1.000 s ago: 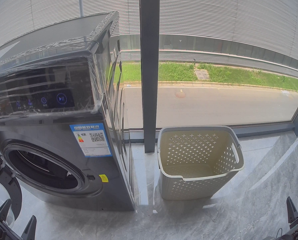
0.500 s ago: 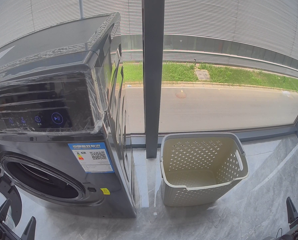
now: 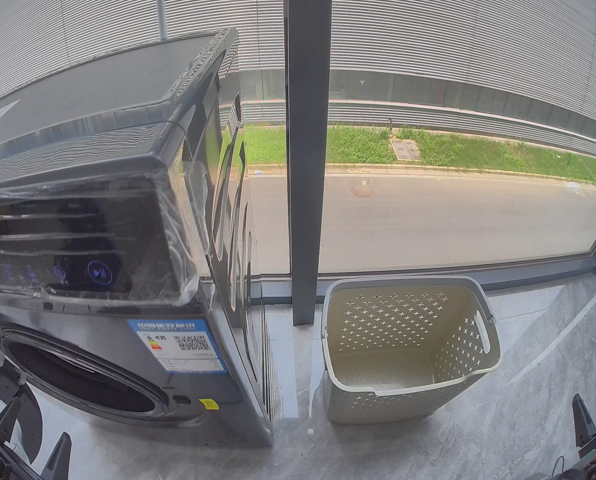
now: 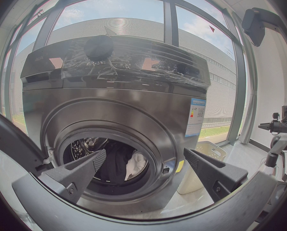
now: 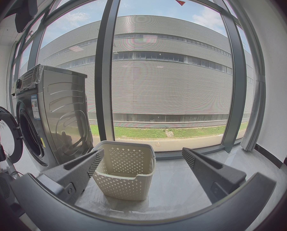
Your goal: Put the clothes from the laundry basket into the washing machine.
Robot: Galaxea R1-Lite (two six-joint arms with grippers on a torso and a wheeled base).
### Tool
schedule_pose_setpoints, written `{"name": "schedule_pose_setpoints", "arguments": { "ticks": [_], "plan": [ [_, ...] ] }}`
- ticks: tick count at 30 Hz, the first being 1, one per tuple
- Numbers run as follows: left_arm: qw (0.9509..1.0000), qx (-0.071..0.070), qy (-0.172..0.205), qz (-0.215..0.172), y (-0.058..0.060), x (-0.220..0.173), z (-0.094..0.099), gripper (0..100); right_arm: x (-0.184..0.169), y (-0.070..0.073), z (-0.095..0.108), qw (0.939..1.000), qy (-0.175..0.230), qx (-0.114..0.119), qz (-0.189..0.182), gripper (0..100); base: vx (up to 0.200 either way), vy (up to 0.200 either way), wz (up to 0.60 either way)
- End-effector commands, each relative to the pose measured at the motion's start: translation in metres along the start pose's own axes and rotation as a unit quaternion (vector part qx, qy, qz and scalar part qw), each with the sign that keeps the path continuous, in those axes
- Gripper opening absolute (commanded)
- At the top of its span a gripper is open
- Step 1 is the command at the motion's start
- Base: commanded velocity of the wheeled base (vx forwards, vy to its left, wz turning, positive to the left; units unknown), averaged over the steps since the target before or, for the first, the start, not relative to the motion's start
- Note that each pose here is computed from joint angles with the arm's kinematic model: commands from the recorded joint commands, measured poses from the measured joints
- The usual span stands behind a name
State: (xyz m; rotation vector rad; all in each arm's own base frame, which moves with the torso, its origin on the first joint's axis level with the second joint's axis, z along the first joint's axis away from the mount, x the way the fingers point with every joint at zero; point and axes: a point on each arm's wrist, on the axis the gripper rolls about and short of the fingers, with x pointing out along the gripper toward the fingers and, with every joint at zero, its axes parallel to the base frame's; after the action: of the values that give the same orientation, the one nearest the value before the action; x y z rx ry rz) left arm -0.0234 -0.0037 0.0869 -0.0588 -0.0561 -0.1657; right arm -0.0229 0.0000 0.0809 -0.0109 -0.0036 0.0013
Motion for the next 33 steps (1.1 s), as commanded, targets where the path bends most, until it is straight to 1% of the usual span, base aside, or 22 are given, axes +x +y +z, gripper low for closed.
{"name": "schedule_pose_setpoints", "arguments": {
  "ticks": [1, 17, 33],
  "plan": [
    [1.0000, 0.000, -0.001, 0.000, 0.0003, -0.0002, -0.0048, 100, 0.0004, 0.0001, -0.0047, 1.0000, 0.003, 0.000, 0.000, 100, 0.000, 0.000, 0.00],
    [1.0000, 0.000, -0.001, -0.001, 0.0002, -0.0002, -0.0048, 100, 0.0004, 0.0001, -0.0047, 1.0000, 0.003, 0.000, 0.000, 100, 0.000, 0.000, 0.00],
    [1.0000, 0.000, -0.001, -0.002, 0.0002, -0.0002, -0.0050, 100, 0.0005, 0.0001, -0.0051, 1.0000, 0.003, 0.000, 0.000, 100, -0.200, 0.000, 0.00]
  ]
}}
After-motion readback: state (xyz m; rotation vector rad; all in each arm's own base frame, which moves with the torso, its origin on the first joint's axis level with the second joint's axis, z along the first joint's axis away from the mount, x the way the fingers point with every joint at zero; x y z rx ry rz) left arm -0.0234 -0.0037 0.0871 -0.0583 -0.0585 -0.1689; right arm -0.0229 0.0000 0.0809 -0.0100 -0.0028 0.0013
